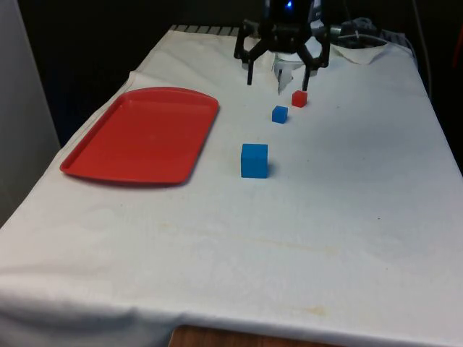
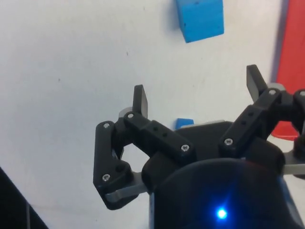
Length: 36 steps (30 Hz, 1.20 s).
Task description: Pick up the largest block and place it onto the tray.
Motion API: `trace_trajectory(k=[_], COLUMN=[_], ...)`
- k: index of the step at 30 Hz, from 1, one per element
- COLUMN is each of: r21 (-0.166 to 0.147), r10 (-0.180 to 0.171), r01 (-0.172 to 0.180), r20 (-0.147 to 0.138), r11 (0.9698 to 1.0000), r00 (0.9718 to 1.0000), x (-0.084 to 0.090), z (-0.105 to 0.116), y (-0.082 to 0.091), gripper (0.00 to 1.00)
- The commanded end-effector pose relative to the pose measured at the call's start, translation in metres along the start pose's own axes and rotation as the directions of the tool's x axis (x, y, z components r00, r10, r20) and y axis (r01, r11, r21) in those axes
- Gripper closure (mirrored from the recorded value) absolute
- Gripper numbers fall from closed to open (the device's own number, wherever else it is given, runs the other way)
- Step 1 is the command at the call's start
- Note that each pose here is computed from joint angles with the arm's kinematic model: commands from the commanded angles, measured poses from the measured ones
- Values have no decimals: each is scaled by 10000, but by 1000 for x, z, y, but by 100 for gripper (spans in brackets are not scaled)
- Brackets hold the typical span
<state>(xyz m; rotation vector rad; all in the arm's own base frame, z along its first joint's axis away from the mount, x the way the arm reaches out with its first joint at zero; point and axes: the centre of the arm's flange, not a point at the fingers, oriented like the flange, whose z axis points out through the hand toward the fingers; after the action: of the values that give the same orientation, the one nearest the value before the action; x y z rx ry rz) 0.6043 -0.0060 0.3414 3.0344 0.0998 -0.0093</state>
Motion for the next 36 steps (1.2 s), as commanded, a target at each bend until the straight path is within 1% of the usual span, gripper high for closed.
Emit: trace_trajectory(k=[1,6,7,8,11,14,15,16,20,22,23,24,30,31,32,36], r21=[98,175,99,183,241,309,222,326,425,446,376,460,427,355,419,409], r10=[-11,-6,8,-10,1,2,12,-12,-31,-31,-23,-21,-75,-43,-91,-110], r01=[13,12,-6,17,10,14,-3,30,57,59,43,50,100,60,115,131], r20=[-168,-337,-229,-375,-461,-530,-416,-539,-618,-615,-515,-632,-583,-475,-560,-516], r11=[10000,9998,10000,9998,9997,9995,9998,9995,9991,9990,9993,9989,9990,9994,9991,9991], r00=[9999,9994,9997,9993,9989,9986,9991,9985,9981,9981,9987,9980,9983,9989,9984,9986], x=[-1,-5,-5,-6,-8,-8,-9,-8,-8,-9,-9,-8,-9,-9,-9,-9], z=[5,22,20,24,34,42,41,44,56,62,61,64,80,77,85,93], y=[4,16,14,18,23,24,25,24,24,23,24,23,21,23,21,21], gripper=[0,0,0,0,0,0,0,0,0,0,0,0,0,0,0,0])
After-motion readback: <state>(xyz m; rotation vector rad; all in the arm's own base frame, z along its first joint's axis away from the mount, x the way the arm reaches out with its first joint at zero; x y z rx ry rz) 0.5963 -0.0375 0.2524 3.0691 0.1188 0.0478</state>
